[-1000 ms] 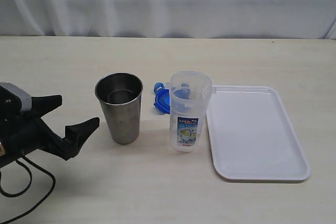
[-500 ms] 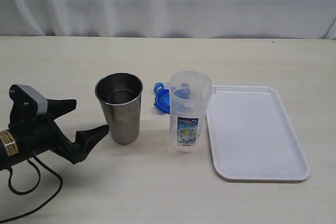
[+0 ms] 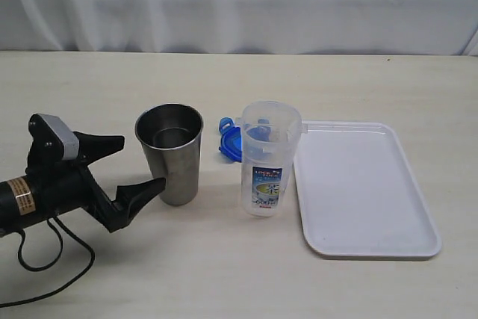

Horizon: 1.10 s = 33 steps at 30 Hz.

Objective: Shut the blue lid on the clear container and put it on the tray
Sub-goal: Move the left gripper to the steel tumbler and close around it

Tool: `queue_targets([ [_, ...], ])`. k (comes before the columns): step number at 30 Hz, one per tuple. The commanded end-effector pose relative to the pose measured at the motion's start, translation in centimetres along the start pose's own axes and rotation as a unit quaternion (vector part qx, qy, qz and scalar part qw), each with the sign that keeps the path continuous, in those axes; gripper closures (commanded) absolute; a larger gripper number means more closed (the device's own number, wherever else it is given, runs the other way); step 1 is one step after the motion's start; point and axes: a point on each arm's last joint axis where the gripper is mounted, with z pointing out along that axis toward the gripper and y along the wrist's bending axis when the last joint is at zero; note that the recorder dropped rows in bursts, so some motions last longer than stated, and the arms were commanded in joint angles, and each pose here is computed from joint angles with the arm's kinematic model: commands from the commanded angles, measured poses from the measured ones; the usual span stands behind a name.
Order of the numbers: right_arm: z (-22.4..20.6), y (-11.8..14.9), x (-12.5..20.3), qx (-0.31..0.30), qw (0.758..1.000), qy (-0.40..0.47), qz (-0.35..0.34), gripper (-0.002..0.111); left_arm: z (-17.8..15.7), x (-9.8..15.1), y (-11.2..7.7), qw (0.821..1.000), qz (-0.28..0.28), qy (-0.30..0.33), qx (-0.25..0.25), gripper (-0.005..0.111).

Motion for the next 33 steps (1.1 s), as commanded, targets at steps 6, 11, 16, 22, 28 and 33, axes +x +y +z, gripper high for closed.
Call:
queue_targets([
  [6,0.0,0.0,0.0,0.002,1.000,-0.004,0.000,0.104,1.5,-0.8,0.3,0.998,0.027,-0.020,0.051,0.006],
  [11,0.0,0.0,0.0,0.002,1.000,-0.004,0.000,0.104,1.9,-1.2,0.6,0.997,0.031,-0.028,0.059,0.006],
  [16,0.0,0.0,0.0,0.002,1.000,-0.004,0.000,0.104,2.7,-1.5,0.7,0.997,0.030,-0.034,0.068,0.006],
  [22,0.0,0.0,0.0,0.002,1.000,-0.004,0.000,0.104,4.3,-1.5,0.0,0.995,0.038,-0.037,0.090,0.006],
  [28,0.0,0.0,0.0,0.002,1.000,-0.004,0.000,0.104,4.5,-1.7,0.1,0.995,0.037,-0.040,0.083,0.006],
  [33,0.0,0.0,0.0,0.002,1.000,-0.004,0.000,0.104,4.9,-2.1,0.2,0.994,0.043,-0.048,0.086,0.006],
])
